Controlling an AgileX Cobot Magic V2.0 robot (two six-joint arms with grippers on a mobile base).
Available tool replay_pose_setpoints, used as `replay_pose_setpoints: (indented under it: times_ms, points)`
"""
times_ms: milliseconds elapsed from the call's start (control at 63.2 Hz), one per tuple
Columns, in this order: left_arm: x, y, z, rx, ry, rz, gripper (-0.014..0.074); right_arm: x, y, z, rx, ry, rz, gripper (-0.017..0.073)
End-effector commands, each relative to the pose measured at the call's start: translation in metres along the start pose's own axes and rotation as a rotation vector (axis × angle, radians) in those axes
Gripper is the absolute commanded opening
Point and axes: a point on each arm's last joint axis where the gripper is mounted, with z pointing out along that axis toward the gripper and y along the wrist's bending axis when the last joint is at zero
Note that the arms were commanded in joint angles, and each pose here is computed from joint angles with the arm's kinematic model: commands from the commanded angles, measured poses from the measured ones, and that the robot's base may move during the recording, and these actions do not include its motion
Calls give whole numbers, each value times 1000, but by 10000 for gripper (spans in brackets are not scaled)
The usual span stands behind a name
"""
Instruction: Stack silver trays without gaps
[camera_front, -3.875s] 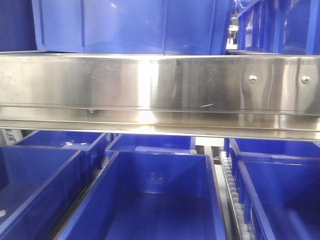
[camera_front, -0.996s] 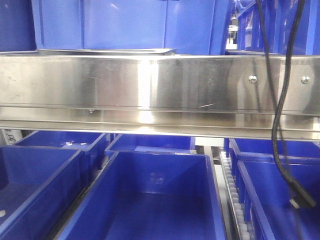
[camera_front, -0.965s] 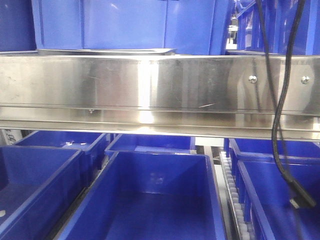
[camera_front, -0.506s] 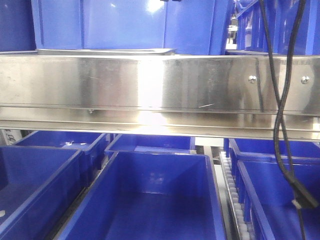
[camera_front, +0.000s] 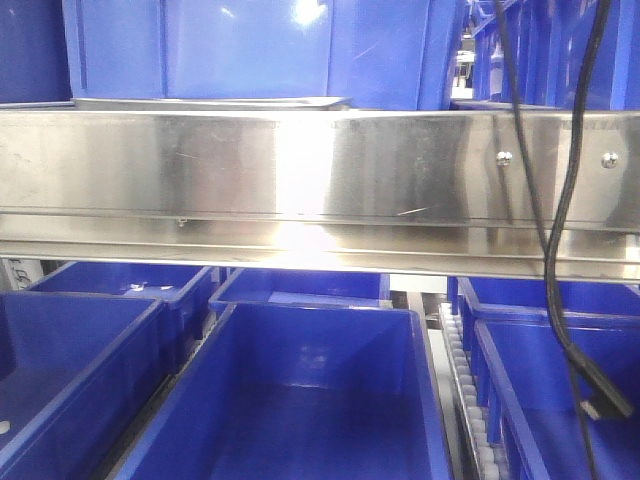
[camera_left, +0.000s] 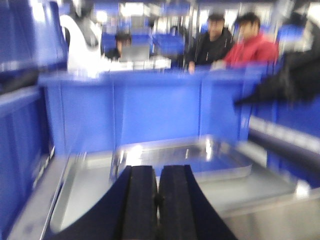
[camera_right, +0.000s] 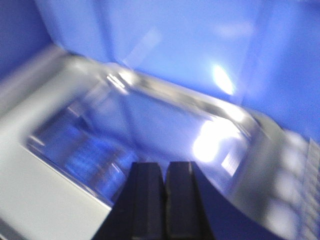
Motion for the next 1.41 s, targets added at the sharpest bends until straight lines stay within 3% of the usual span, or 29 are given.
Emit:
replay_pose_setpoints:
  times_ms: [0,63,206,411,569,759,901,1060,1234,1392]
  points:
    - [10,0,0,-3,50,50,2,-9,5,-5,-51,-78,-17,-75]
    - [19,-1,2,2,52,94,2,-11,7,-6,-71,-101,-17,-75]
    - [33,-4,-1,15,-52,96,2,-16,11,-7,-118,-155,-18,-75]
    - [65,2,-20,-126,-250,51,2,-19,14,-8,-151,-194,-18,-75]
    - [83,-1,-39,-176,-359,66,2,-20,14,-8,-156,-200,-18,-75]
    - [99,3,-41,-219,-193,-19,2,-20,15,-8,-159,-204,-18,-75]
    - [105,4,-40,-226,-135,-26,2,-20,15,-8,-161,-205,-18,-75]
    - [105,4,-40,-226,-136,-21,2,-20,15,-8,-161,-205,-18,-75]
    - [105,5,-41,-244,-127,48,2,-20,15,-8,-161,-205,-18,-75]
    - [105,6,-41,-247,-124,47,2,-20,15,-8,-161,-205,-18,-75]
